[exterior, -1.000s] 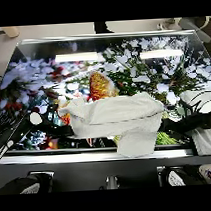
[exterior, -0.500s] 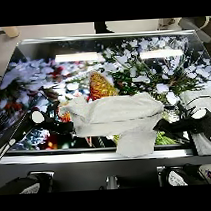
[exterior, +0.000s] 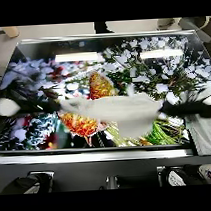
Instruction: Fold the shirts.
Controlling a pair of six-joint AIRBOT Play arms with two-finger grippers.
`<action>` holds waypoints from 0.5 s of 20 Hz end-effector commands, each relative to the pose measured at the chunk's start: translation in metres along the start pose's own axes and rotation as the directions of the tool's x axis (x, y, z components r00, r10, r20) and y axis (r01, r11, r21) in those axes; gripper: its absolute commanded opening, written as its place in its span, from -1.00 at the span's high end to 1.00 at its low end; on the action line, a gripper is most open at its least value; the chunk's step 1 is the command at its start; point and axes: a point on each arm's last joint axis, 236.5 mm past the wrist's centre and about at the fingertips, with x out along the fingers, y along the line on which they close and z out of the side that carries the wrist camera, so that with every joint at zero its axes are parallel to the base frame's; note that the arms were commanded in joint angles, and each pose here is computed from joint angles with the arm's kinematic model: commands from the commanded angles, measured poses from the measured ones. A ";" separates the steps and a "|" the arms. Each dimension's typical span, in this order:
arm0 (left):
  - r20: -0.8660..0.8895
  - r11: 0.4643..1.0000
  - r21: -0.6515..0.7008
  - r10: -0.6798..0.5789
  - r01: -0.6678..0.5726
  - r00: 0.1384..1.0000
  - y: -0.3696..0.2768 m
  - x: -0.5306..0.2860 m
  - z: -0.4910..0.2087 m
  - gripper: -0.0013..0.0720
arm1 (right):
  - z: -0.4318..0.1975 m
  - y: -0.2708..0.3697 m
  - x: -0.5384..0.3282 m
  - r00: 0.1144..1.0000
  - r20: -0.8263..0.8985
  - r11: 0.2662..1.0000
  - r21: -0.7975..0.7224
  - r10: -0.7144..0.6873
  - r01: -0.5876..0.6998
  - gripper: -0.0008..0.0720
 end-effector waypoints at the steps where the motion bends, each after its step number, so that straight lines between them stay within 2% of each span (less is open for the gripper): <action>1: 0.536 0.976 0.076 0.131 -0.202 0.834 -0.001 -0.217 0.116 0.90 | 0.060 0.140 -0.186 0.869 0.484 0.918 -0.382 0.099 0.109 0.89; 2: 0.703 0.976 0.072 0.095 -0.204 0.704 -0.017 -0.300 0.136 0.90 | 0.055 0.190 -0.270 0.712 0.684 0.859 -0.451 0.160 0.240 0.89; 3: 0.838 0.979 0.073 0.044 -0.190 0.544 -0.035 -0.384 0.143 0.90 | 0.036 0.232 -0.345 0.517 0.822 0.818 -0.458 0.241 0.348 0.89; 4: 0.912 0.984 0.077 -0.005 -0.160 0.409 -0.049 -0.445 0.138 0.90 | 0.006 0.263 -0.408 0.324 0.893 0.803 -0.431 0.313 0.412 0.89; 5: 0.949 0.989 0.105 -0.067 -0.107 0.309 -0.065 -0.489 0.130 0.90 | -0.027 0.280 -0.451 0.175 0.918 0.815 -0.396 0.355 0.424 0.89; 6: 0.956 0.987 0.148 -0.127 -0.061 0.265 -0.080 -0.510 0.120 0.90 | -0.050 0.284 -0.470 0.111 0.927 0.830 -0.371 0.359 0.415 0.89; 8: 0.951 0.982 0.187 -0.174 -0.023 0.256 -0.091 -0.517 0.112 0.90 | -0.064 0.277 -0.468 0.122 0.937 0.848 -0.347 0.326 0.401 0.89; 10: 0.957 0.985 0.145 -0.116 -0.095 0.265 -0.078 -0.512 0.120 0.90 | -0.054 0.267 -0.464 0.140 0.948 0.848 -0.317 0.284 0.424 0.89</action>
